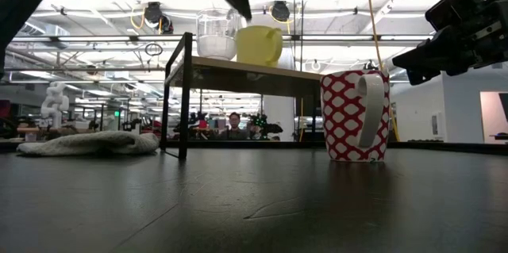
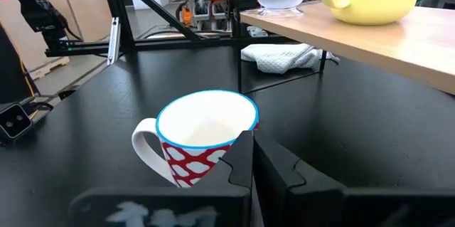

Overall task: Stack small to large cups/mugs on shelf
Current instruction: Put the white and red mug on the shelf

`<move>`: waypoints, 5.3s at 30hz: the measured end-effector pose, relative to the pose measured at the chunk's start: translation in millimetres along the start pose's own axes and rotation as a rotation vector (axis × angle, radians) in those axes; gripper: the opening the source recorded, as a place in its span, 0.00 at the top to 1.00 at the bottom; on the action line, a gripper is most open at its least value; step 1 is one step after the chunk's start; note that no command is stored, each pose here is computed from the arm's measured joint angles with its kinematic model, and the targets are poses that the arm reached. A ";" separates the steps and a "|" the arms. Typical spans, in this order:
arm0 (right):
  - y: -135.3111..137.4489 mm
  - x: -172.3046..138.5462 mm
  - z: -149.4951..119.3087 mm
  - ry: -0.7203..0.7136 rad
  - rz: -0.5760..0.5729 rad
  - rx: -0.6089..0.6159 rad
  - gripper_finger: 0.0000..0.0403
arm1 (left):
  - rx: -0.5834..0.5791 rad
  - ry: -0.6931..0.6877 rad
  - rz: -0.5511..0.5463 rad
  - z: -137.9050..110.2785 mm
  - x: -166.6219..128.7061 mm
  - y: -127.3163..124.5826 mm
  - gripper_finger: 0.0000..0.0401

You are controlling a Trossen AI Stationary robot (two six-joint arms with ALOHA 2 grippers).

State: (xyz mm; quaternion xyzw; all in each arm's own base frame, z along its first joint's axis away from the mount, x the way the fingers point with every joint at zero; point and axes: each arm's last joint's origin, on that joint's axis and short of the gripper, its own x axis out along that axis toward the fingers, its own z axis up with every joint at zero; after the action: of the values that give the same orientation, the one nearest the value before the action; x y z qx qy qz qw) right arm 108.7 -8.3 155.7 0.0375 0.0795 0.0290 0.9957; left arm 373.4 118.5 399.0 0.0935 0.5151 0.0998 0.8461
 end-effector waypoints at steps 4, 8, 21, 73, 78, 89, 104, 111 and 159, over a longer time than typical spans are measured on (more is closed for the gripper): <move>0.0 0.0 0.0 0.000 0.000 0.003 1.00 | 0.024 -0.092 0.042 3.2 -29.7 -12.7 0.64; 0.0 0.0 0.0 0.000 0.000 0.009 1.00 | -0.013 -0.196 0.005 -0.1 -61.8 -20.2 0.68; 0.0 0.0 0.0 0.000 0.000 0.017 1.00 | 0.074 -0.195 -0.082 -15.7 -94.5 -50.4 0.99; -0.3 0.8 -3.0 0.033 -0.002 0.034 1.00 | -0.124 -0.908 -0.096 -195.2 -90.6 -83.2 1.00; -0.3 0.8 -3.0 0.033 -0.002 0.025 1.00 | -0.222 -0.883 -0.003 -221.1 -66.3 -92.5 1.00; -0.3 0.8 -2.8 0.031 -0.002 0.042 1.00 | -0.207 -1.072 -0.038 -264.4 -2.9 -126.8 1.00; -0.3 0.8 -3.0 0.033 -0.002 0.038 1.00 | -0.185 -1.130 -0.081 -304.0 45.7 -154.9 1.00; -0.3 0.8 -3.1 0.034 -0.001 0.018 1.00 | -0.192 -1.102 -0.121 -312.1 54.9 -161.1 1.00; 15.3 34.5 83.7 0.272 0.217 -0.126 1.00 | -0.184 -0.971 -0.202 -318.4 64.5 -168.6 0.99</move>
State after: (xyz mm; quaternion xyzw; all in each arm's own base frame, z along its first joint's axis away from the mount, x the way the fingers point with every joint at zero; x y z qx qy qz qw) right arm 155.4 3.2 233.9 -0.0207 0.2069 0.1459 0.9672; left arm 131.1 -9.0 156.0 0.0038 0.0577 0.0074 0.9983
